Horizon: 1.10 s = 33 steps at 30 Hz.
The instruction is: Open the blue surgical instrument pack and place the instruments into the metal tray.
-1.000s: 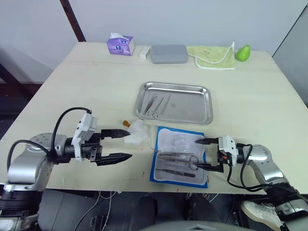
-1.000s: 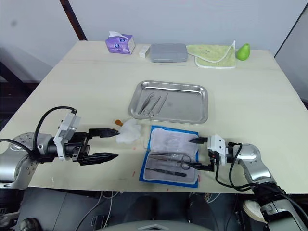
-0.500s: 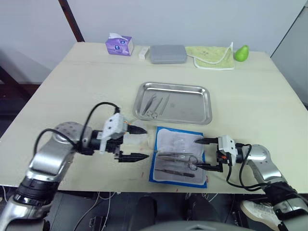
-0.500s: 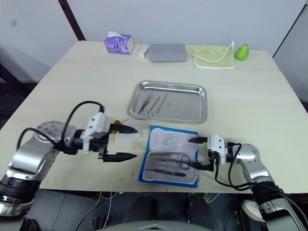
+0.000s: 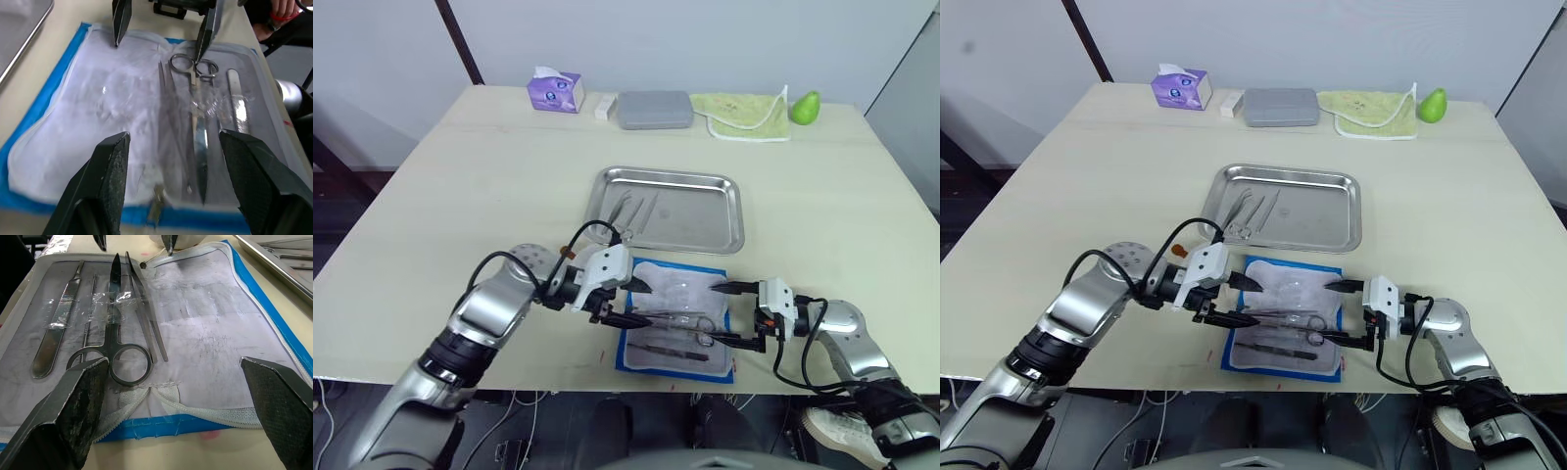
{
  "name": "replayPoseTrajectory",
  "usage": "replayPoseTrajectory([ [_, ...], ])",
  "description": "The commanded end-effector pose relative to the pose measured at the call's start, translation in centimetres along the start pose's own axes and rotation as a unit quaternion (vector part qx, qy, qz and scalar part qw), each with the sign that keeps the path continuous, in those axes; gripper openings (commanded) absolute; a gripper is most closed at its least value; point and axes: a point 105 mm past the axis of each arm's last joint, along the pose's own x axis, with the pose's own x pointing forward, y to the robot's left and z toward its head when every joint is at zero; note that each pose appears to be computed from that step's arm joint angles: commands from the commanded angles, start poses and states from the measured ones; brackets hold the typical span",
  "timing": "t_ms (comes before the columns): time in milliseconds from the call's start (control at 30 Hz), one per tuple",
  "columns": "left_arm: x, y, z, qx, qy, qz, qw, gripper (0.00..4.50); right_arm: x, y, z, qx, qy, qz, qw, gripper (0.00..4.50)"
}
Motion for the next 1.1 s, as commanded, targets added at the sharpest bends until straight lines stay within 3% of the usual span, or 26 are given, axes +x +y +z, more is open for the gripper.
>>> replayPoseTrajectory([
  [33,0.6,0.3,0.3,0.021,0.003,0.001,1.000,3.07,0.1,2.9,-4.9,0.082,0.088,0.025,0.992,4.50],
  [233,1.2,0.7,0.0,0.023,0.003,0.000,1.000,3.07,0.2,2.6,-4.4,0.081,0.087,0.024,0.993,4.50],
  [367,1.3,0.6,-0.1,0.030,0.004,-0.004,1.000,1.75,0.2,2.6,-3.9,0.080,0.086,0.025,0.993,4.50],
  [933,2.4,0.4,-0.5,0.060,0.051,-0.001,0.997,1.75,0.6,2.6,-2.4,0.082,0.086,0.025,0.993,4.50],
  [1100,2.8,0.4,-0.9,0.055,0.076,-0.004,0.996,0.15,1.1,2.7,-2.2,0.083,0.087,0.027,0.992,4.50],
])
